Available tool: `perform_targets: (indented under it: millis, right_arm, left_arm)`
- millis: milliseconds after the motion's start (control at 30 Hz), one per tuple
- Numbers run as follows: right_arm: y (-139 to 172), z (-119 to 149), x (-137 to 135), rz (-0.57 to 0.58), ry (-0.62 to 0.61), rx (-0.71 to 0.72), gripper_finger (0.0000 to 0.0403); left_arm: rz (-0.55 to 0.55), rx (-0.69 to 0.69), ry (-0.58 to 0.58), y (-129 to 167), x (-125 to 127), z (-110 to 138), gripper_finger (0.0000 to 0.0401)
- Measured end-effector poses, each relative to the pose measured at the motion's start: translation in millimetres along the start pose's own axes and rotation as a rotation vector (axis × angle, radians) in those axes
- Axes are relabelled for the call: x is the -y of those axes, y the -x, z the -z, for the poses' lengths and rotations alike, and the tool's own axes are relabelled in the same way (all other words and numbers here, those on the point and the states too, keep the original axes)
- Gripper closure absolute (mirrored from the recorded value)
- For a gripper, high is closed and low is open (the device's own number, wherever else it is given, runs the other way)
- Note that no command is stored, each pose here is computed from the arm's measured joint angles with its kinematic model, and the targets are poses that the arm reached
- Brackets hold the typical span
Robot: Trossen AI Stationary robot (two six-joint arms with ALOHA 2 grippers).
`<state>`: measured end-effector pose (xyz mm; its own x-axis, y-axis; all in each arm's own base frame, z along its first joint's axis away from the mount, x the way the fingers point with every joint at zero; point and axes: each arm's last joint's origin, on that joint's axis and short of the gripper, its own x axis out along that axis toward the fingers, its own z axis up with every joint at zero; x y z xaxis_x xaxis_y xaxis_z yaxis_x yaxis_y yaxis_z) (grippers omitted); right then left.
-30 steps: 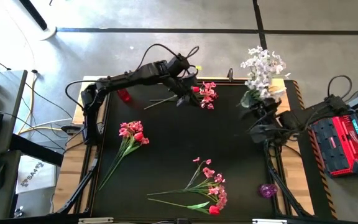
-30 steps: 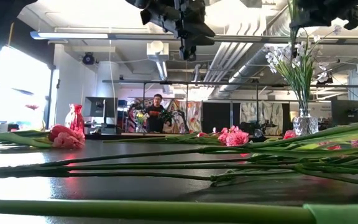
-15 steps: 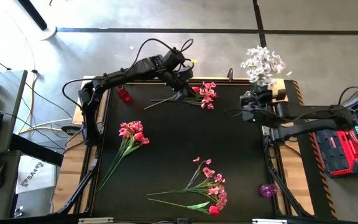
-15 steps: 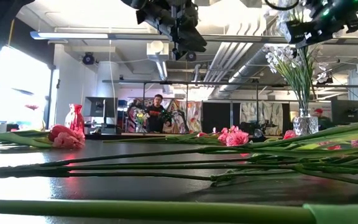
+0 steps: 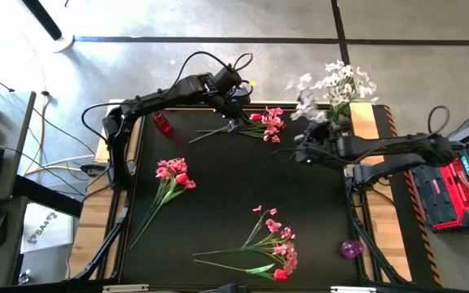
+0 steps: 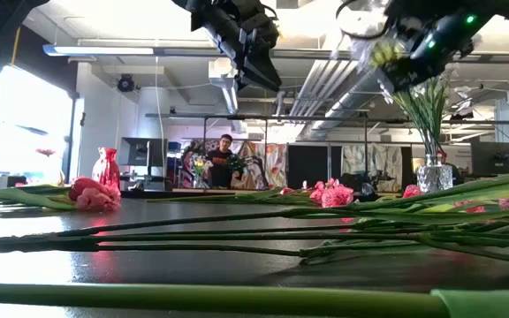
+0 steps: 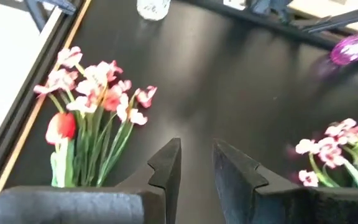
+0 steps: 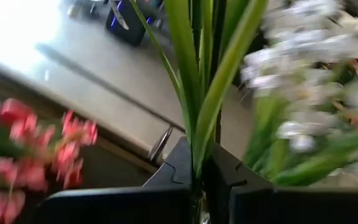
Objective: Sort flowers into vase by color
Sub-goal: Put the white flowers into the transparent flower vase
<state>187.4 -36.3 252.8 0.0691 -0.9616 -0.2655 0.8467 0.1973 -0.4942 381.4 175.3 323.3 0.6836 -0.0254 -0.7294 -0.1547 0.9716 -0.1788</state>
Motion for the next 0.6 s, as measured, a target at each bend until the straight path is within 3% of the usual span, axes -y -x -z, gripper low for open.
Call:
perform_targets:
  millis: [67, 167, 400, 600]
  right_arm:
    - [-3, 1, -6, -0.046, 0.060, -0.043, 0.0394]
    - [-3, -3, -13, -0.065, 0.028, -0.036, 0.0391]
    - [-16, -13, -7, 0.151, -0.188, 0.073, 0.0400]
    - [-34, 6, -2, 0.270, -0.275, 0.071, 0.0401]
  left_arm:
    - [-0.014, -0.008, -0.001, 0, 0, 1, 0.0324]
    - [-0.020, -0.007, -0.001, 0, -1, 1, 0.0324]
    - [-0.067, 0.001, 0.006, 0, -2, -1, 0.0324]
    - [-0.068, 0.000, 0.021, -1, 0, -1, 0.0324]
